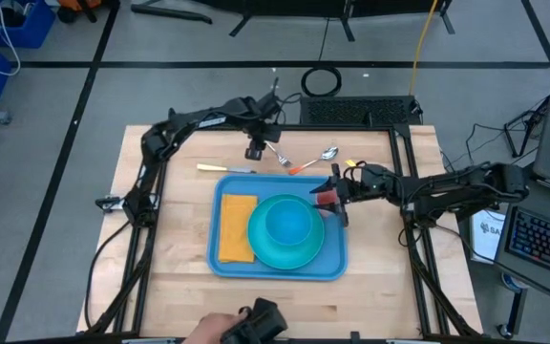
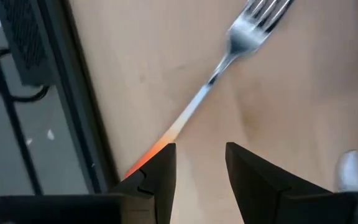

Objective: Set up tray
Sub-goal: Put the orange fork on the yellow napkin

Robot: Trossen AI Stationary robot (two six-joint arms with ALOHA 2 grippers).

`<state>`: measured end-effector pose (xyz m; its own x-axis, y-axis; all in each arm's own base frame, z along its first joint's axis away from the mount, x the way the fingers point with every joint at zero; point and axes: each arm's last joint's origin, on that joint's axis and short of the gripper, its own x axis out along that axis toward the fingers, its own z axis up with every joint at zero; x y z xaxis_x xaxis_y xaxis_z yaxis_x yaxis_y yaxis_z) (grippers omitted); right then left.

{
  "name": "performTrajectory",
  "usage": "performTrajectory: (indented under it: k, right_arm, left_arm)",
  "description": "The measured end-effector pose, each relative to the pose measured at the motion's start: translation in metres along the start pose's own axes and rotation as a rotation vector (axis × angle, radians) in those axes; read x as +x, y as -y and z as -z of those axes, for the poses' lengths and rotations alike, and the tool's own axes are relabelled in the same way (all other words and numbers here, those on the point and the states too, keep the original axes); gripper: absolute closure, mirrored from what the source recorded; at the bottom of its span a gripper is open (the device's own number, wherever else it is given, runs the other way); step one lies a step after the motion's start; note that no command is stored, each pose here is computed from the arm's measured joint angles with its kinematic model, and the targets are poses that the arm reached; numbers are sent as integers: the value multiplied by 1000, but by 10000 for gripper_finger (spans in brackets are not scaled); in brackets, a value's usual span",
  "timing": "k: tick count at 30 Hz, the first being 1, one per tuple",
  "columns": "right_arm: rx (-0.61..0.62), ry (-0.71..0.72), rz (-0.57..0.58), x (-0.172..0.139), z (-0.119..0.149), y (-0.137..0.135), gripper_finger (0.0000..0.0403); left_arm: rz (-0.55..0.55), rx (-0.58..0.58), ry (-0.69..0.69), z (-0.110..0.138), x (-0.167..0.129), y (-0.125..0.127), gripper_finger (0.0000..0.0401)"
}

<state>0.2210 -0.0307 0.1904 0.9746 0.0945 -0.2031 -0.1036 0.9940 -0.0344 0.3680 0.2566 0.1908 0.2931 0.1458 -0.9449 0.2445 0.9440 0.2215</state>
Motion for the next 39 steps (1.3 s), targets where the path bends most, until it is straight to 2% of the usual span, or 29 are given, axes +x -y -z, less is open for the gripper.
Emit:
performTrajectory:
  k: [12,20,25,39]
  right_arm:
    - [7,11,13,-1,-1,3,209]
    - [4,13,13,-1,-1,3,209]
    - [6,13,15,-1,-1,3,209]
    - [6,13,18,-1,-1,3,209]
  left_arm:
    - [-54,172,-34,-10,1,-3,256]
    - [-30,194,13,-14,1,-1,256]
    - [4,210,-16,-12,19,2,256]
    - [-25,272,12,-18,30,1,256]
